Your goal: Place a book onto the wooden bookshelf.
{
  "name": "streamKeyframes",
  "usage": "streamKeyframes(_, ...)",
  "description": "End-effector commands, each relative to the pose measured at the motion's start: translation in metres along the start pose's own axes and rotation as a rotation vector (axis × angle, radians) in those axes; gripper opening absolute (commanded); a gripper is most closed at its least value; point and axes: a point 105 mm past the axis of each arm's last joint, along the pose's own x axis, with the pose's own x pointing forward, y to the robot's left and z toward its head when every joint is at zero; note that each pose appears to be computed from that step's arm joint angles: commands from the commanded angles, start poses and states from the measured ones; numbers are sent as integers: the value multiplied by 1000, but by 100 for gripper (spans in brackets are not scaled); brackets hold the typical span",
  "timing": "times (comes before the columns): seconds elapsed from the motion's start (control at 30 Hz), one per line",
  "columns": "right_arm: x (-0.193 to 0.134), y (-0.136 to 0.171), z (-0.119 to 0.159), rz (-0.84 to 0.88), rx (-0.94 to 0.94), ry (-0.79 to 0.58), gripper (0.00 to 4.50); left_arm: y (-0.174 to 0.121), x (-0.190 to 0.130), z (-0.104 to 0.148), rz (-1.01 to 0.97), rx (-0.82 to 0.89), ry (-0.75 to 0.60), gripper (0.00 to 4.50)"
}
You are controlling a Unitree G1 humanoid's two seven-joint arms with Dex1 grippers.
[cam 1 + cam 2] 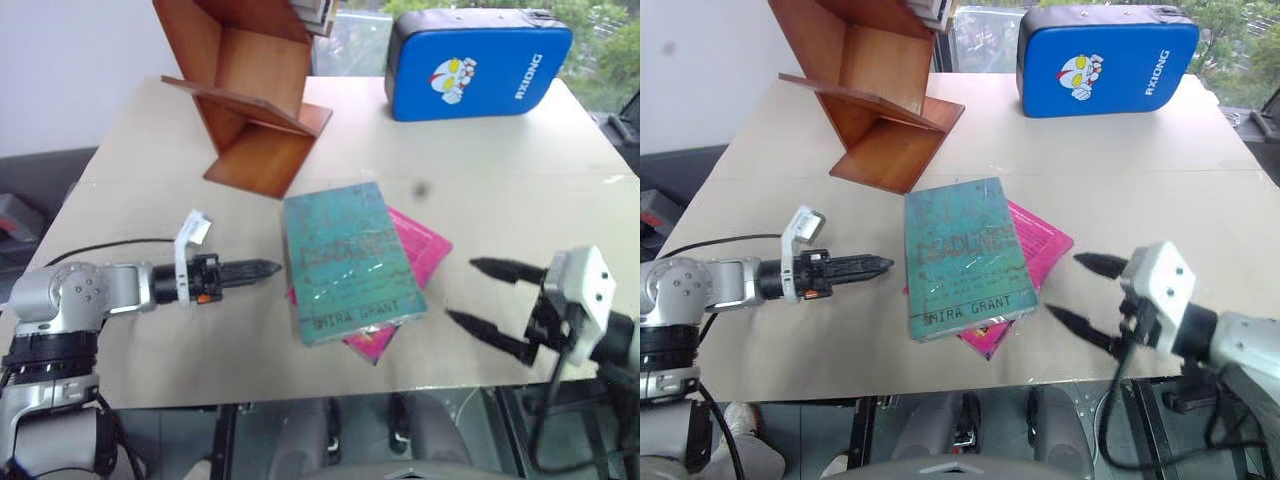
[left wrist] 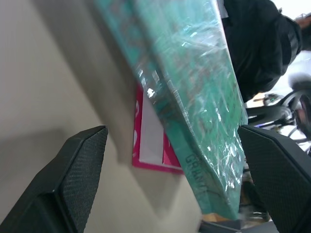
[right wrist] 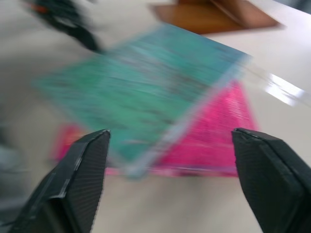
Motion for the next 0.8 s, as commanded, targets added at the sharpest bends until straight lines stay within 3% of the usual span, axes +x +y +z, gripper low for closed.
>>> streamKeyframes(0.03, 0, 4, 20, -7, -46, -83, 393, -1, 10, 0, -20, -56, 7, 450)
streamKeyframes(0.4, 11, 2, 26, -45, -72, -93, 393, -2, 64, 17, -131, -180, -44, 450)
streamKeyframes(0.8, 12, 1, 26, -52, -84, -81, 393, -10, 77, 17, -194, -197, -36, 450)
